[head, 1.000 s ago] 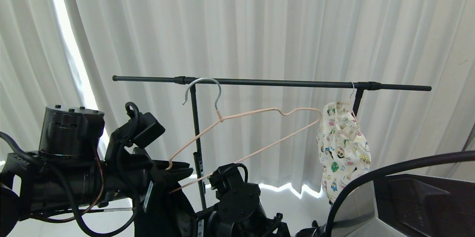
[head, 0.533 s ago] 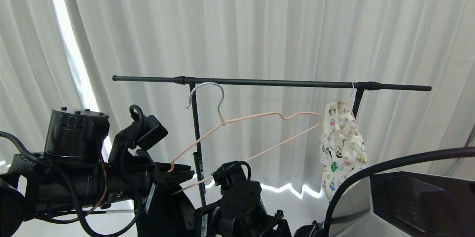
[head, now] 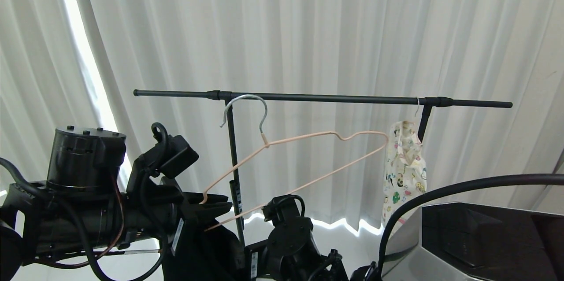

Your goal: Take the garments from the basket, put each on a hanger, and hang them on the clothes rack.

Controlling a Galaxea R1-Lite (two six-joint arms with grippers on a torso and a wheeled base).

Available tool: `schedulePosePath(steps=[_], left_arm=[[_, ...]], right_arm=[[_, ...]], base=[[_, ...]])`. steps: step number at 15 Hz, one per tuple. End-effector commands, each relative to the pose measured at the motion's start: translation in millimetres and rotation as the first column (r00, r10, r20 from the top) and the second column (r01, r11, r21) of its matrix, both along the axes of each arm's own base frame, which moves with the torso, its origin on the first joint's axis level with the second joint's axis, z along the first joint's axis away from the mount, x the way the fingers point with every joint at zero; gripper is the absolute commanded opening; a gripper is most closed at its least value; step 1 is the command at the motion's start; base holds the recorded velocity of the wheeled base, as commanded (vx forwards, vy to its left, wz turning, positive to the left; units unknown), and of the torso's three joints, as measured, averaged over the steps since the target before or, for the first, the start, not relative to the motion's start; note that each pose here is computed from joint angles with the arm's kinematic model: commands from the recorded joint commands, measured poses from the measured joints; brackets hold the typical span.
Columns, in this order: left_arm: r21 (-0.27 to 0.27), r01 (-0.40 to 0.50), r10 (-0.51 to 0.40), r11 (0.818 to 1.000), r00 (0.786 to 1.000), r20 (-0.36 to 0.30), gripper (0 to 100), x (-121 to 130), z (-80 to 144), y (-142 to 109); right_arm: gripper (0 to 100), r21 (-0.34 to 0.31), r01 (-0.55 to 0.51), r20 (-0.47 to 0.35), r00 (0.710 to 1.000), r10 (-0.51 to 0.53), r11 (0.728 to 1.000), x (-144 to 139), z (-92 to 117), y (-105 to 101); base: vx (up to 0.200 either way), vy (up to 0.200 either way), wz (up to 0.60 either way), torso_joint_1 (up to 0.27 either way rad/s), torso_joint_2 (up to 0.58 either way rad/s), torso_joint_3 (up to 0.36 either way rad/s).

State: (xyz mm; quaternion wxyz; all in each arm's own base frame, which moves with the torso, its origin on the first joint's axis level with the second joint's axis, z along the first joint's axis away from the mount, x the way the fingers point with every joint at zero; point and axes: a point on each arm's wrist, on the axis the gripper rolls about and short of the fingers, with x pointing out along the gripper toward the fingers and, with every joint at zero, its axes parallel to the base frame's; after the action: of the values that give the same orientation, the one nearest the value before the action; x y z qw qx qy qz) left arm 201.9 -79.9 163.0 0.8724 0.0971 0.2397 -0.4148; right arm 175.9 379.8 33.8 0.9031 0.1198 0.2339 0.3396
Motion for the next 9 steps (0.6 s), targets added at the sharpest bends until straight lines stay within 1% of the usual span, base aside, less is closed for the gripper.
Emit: schedulePosePath(steps=[1,5,6,7,9], left_arm=[[-0.001,-0.001,0.001,1.0,1.0,0.004,0,0,1,0],[-0.002,-0.001,0.001,1.0,1.0,0.007,0,-1,1,0],[-0.002,-0.001,0.001,1.0,1.0,0.007,0,-1,1,0],[-0.002,-0.001,0.001,1.0,1.0,0.007,0,0,1,0],[-0.003,-0.002,0.002,1.0,1.0,0.011,0,0,2,0]], right_arm=[[100,-0.043,0.022,-0.018,1.0,-0.022,0.999,3,-10,-11],[100,-0.101,0.091,-0.029,0.995,-0.094,0.991,17,-23,-29],[100,-0.115,0.097,-0.032,0.994,-0.101,0.989,17,-25,-33],[100,-0.152,0.099,-0.036,0.994,-0.106,0.983,17,-31,-41],[100,-0.177,0.098,-0.043,0.993,-0.107,0.979,14,-36,-45]], base=[[0.0,0.0,0.0,0.0,0.0,0.0],[0.0,0.0,0.0,0.0,0.0,0.0],[0.0,0.0,0.0,0.0,0.0,0.0],[0.0,0.0,0.0,0.0,0.0,0.0],[0.0,0.0,0.0,0.0,0.0,0.0]])
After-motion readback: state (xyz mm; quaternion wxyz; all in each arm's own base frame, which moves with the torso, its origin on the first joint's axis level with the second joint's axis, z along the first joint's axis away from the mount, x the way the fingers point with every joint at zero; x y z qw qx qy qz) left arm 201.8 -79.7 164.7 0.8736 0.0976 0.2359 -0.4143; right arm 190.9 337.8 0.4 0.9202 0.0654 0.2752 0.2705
